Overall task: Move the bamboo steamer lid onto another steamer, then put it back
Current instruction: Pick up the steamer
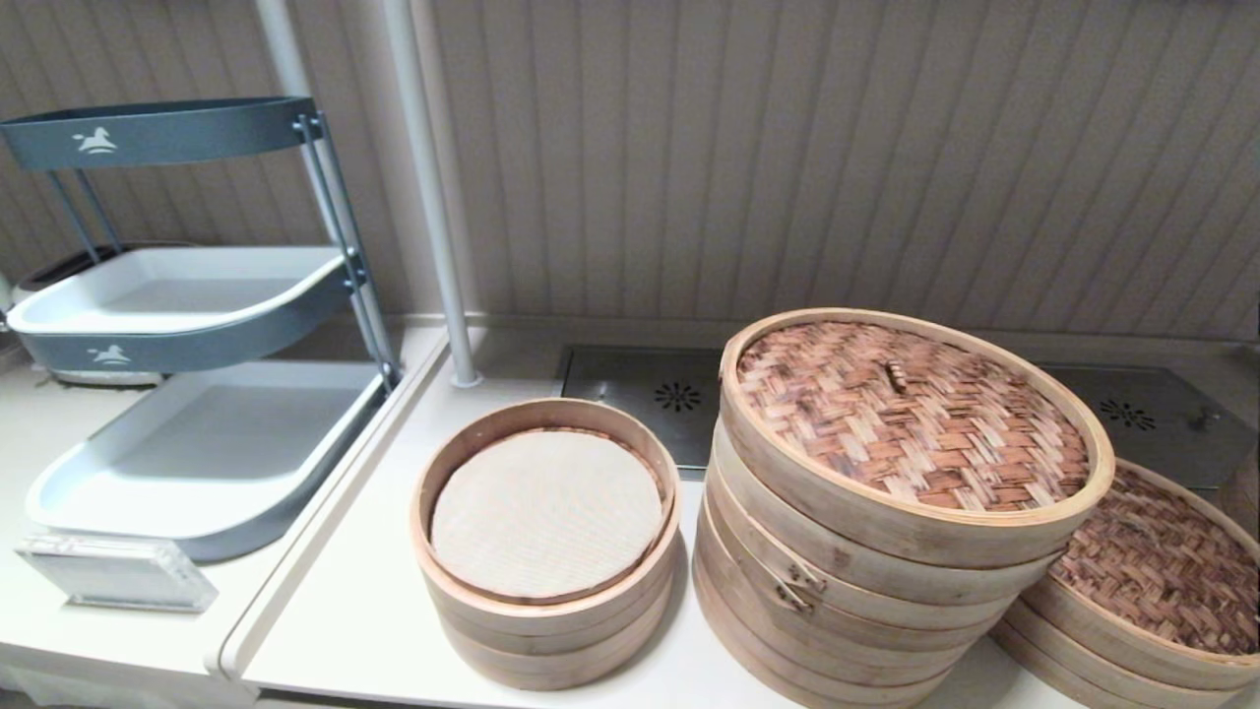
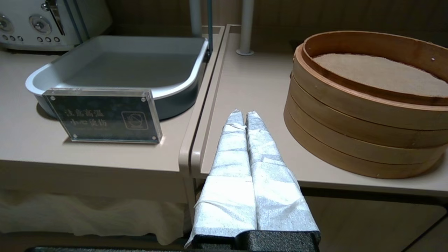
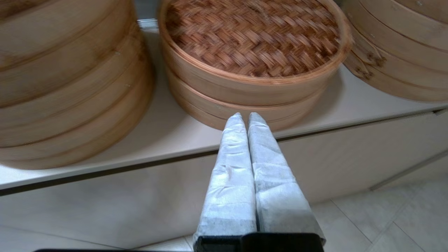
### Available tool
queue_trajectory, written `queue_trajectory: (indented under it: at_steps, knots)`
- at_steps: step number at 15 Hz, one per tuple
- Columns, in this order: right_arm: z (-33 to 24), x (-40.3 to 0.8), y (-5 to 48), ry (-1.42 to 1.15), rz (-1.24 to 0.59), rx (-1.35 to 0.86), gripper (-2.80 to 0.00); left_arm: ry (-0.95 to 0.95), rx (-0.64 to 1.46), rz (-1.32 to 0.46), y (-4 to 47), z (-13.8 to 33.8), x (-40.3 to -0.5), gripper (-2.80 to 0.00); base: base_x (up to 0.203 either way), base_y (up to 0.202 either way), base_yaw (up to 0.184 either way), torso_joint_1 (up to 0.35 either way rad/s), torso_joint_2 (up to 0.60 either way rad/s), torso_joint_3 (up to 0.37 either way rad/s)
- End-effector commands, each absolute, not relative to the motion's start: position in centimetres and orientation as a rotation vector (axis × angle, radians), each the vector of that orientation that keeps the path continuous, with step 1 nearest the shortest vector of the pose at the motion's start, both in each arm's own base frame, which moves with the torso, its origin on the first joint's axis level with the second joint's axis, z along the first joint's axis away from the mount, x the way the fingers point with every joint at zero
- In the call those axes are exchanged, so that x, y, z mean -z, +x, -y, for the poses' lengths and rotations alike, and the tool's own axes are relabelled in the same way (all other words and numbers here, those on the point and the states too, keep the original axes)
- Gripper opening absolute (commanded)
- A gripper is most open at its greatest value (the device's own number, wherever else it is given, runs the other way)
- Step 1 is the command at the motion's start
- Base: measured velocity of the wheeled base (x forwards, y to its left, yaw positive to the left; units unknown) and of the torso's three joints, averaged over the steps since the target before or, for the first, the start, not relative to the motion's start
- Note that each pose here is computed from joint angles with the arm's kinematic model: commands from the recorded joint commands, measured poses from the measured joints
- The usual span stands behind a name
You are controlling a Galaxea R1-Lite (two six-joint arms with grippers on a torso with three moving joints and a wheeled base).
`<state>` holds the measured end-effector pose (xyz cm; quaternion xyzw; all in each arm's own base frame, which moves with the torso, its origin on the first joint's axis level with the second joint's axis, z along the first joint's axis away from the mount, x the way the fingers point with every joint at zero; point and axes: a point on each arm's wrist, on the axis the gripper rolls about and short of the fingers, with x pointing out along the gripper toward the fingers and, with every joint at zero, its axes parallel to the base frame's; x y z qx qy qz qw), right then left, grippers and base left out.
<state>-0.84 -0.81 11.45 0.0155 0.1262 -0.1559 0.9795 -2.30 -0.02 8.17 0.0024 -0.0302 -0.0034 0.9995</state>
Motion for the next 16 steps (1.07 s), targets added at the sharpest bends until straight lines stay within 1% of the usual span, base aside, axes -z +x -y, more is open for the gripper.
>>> queue_trajectory:
  at_steps: [1,4,6,8,13,14,16]
  knots:
    - [0.7,-10.5,-1.1,0.032,-0.260,0.331,-2.80,0.005,0.007,0.038,-2.1,0.0,-7.5,-2.80,0.000,0.000,0.000,0.000,0.00,0.000]
    - [0.7,-9.8,-2.2,0.021,-0.164,0.282,-2.80,0.005,0.006,0.038,-2.1,0.0,-7.5,-2.80,0.000,0.000,0.000,0.000,0.00,0.000]
    - [0.5,-9.3,-3.1,-0.012,-0.084,0.208,-2.80,0.005,0.006,0.038,-2.1,0.0,-7.5,-2.80,0.000,0.000,0.000,0.000,0.00,0.000]
    - [0.3,-8.4,-3.0,-0.044,-0.081,0.116,-2.80,0.005,0.007,0.038,-2.1,0.0,-7.5,-2.80,0.000,0.000,0.000,0.000,0.00,0.000]
    - [0.1,-8.0,-2.8,-0.083,-0.077,0.014,-2.80,0.005,0.008,0.038,-2.1,0.0,-7.5,-2.80,0.000,0.000,0.000,0.000,0.00,0.000]
    - [0.0,-7.3,-2.6,-0.089,-0.096,-0.014,-2.80,0.005,0.006,0.039,-2.1,0.0,-7.5,-2.80,0.000,0.000,0.000,0.000,0.00,0.000]
    - [0.0,-7.4,-2.4,-0.102,-0.036,-0.042,-2.80,0.005,0.007,0.038,-2.1,0.0,-7.5,-2.80,0.000,0.000,0.000,0.000,0.00,0.000]
